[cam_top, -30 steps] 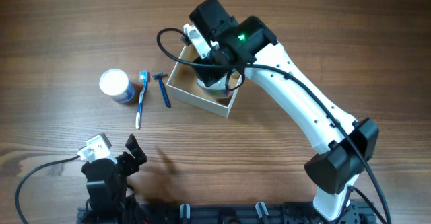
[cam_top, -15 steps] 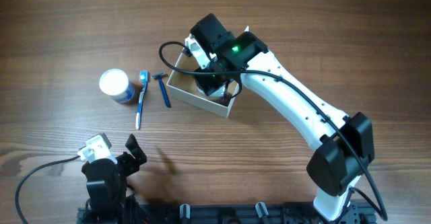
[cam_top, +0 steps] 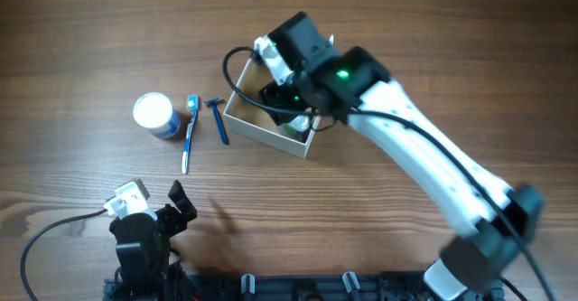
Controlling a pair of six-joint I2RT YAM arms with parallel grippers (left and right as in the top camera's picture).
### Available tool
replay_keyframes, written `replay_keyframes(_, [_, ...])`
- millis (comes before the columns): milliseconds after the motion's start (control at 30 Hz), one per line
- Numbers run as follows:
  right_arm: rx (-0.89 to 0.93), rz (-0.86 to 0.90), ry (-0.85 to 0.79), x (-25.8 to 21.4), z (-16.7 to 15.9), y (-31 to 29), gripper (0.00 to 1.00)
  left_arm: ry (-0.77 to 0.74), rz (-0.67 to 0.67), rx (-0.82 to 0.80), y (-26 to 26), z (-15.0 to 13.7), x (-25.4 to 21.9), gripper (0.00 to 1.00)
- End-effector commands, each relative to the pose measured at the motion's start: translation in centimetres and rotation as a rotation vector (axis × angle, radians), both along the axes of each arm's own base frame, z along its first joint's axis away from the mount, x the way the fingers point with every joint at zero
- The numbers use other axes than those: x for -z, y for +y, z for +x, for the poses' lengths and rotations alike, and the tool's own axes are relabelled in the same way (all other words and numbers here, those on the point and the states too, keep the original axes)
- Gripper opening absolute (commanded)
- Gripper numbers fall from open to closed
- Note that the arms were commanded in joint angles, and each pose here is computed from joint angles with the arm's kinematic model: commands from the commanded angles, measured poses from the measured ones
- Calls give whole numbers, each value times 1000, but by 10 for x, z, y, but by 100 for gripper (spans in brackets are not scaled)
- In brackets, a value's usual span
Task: Pack container
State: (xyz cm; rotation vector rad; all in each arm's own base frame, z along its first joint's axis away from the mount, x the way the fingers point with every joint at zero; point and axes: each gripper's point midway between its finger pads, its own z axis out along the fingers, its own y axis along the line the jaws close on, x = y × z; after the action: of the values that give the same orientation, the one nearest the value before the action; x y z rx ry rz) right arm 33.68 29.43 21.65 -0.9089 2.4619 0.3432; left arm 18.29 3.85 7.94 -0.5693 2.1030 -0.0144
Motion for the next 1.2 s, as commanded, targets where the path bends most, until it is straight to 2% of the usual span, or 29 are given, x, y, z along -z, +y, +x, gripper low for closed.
replay_keyframes(0, [198, 33, -102, -45, 8, -33, 71, 3, 5, 11, -1, 0, 3, 100])
replay_keyframes(67, [286, 53, -98, -53, 10, -50, 71, 3, 6, 11, -1, 0, 3, 100])
replay_keyframes(167, [283, 109, -68, -61, 9, -54, 70, 3, 6, 11, -1, 0, 3, 100])
replay_keyframes(300, [189, 169, -11, -61, -5, -35, 62, 3, 5, 12, -1, 0, 3, 100])
replay_keyframes(500, [-90, 114, -105, -62, -35, 13, 62, 3, 6, 11, -1, 0, 3, 100])
replay_keyframes(600, [-120, 60, -119, -42, -32, 31, 62, 3, 5, 12, -1, 0, 3, 100])
replay_keyframes(767, [-162, 68, -20, 16, -17, 69, 58, 3, 6, 11, -1, 0, 3, 100])
replay_keyframes(933, [-150, 89, 9, 56, 2, 93, 35, 3, 6, 11, -1, 0, 3, 100])
replay_keyframes(1167, [-149, 56, 104, 97, -3, 97, 37, 3, 5, 12, -1, 0, 3, 100])
